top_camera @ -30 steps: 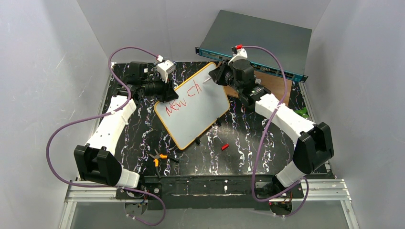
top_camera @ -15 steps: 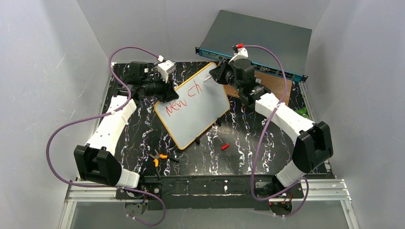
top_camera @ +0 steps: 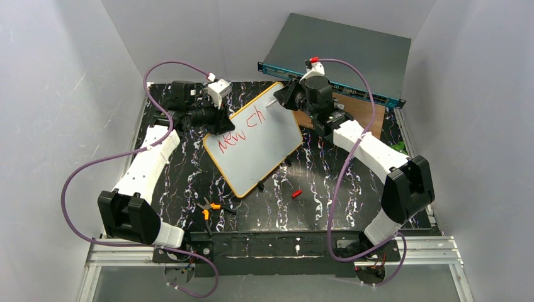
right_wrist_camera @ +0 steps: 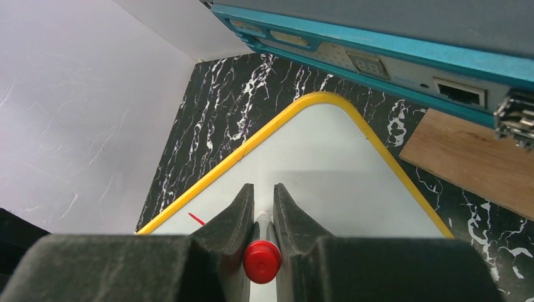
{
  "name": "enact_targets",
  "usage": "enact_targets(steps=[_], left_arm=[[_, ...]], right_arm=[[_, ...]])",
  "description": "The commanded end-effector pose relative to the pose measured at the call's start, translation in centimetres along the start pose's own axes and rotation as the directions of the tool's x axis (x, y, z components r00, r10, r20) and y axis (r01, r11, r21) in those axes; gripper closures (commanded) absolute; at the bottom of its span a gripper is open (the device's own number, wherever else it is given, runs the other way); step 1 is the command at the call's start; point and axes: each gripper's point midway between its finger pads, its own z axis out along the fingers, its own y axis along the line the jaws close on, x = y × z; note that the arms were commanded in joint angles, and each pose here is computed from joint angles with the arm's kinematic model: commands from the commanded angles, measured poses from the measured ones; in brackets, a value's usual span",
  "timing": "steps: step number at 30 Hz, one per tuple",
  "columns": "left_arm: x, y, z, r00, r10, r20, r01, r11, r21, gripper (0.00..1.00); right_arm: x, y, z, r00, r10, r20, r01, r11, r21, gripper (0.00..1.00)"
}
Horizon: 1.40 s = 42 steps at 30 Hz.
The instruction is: Write a sentence on the whiteboard
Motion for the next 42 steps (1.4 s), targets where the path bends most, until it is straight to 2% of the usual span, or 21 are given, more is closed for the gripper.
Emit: enact_targets(steps=[1, 8, 24, 30, 42], left_arm=[[-0.7, 0.3, -0.3, 0.996, 0.086, -0.001, -0.086, 0.996, -0.019, 1.00], [-0.9, 0.5, -0.2, 0.996, 0.088, -0.002, -0.088, 0.996, -0.020, 1.00], [-0.9, 0.6, 0.0, 0.996, 0.088, -0.003, -0.088, 0.996, -0.017, 1.00], [-0.9, 0.6, 0.0, 0.996, 0.088, -0.002, -0.088, 0.996, -0.017, 1.00], [-0.8, 0.5, -0.1, 0.996, 0.090, -0.001, -0.090, 0.996, -0.016, 1.00]], right_arm=[[-2.7, 2.7, 0.4, 0.998, 0.022, 0.067, -0.016, 0.996, -0.082, 0.99], [-1.5, 3.2, 0.2, 0.999, 0.021, 0.038, -0.017, 0.995, -0.100, 0.99], [1.6, 1.1, -0.5, 1.000, 0.008, -0.021, -0.009, 0.999, -0.042, 0.99], [0.9, 0.4, -0.3, 1.000, -0.008, -0.007, 0.008, 1.000, 0.011, 0.99], [-1.9, 1.6, 0.5, 0.999, -0.011, 0.045, 0.011, 1.000, 0.001, 0.99]])
